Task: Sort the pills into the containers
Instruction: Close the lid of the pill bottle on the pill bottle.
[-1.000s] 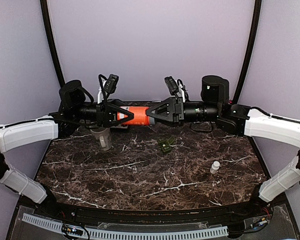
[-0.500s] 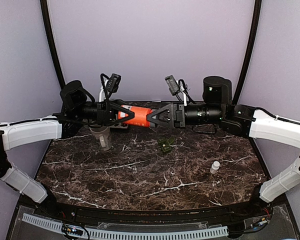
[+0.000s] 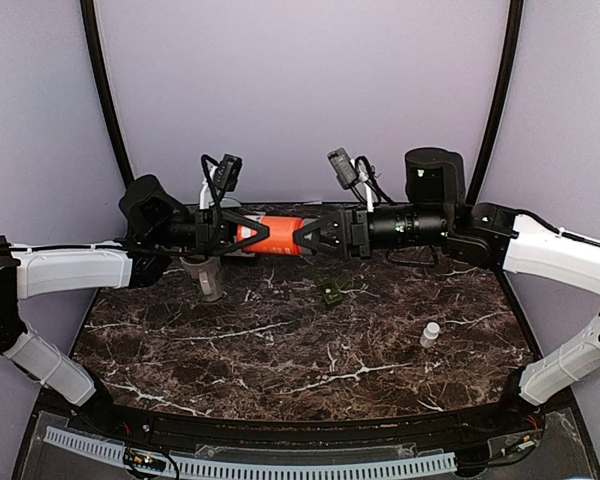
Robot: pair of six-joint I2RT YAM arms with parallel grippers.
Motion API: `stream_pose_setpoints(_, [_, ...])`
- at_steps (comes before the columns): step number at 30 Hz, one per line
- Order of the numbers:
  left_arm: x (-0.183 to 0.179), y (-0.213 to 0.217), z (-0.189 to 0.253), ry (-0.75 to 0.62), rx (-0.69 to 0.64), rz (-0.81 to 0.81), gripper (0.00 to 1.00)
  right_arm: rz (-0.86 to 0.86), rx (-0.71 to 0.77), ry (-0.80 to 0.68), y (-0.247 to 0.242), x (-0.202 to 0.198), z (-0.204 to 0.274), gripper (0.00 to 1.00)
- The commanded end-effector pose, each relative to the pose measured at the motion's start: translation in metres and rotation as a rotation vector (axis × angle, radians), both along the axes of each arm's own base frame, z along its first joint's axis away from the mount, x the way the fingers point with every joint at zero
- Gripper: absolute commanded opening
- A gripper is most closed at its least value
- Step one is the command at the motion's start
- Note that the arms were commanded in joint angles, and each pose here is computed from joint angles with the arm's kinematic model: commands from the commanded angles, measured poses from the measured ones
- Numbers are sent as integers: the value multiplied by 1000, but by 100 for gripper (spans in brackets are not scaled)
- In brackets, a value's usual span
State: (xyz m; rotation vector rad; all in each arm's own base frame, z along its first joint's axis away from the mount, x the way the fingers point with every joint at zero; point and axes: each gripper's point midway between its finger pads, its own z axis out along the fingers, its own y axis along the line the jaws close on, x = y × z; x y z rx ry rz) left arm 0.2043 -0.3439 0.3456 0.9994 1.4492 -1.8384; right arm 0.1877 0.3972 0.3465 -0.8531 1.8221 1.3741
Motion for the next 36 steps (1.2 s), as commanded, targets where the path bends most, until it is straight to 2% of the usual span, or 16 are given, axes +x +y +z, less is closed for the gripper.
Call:
stream_pose_setpoints(1, [-47, 5, 24, -71, -71, -169, 0, -60, -53, -98, 1, 16, -4, 32])
stream_pose_setpoints(9, [-46, 6, 25, -50, -90, -150, 0, -69, -91, -137, 0, 15, -4, 35])
stream_pose_setpoints(22, [-46, 5, 23, -43, -97, -135, 0, -68, -92, -147, 0, 14, -2, 49])
stream_pose_setpoints(36, [-45, 6, 24, -43, -106, -116, 0, -68, -98, -155, 0, 12, -2, 58])
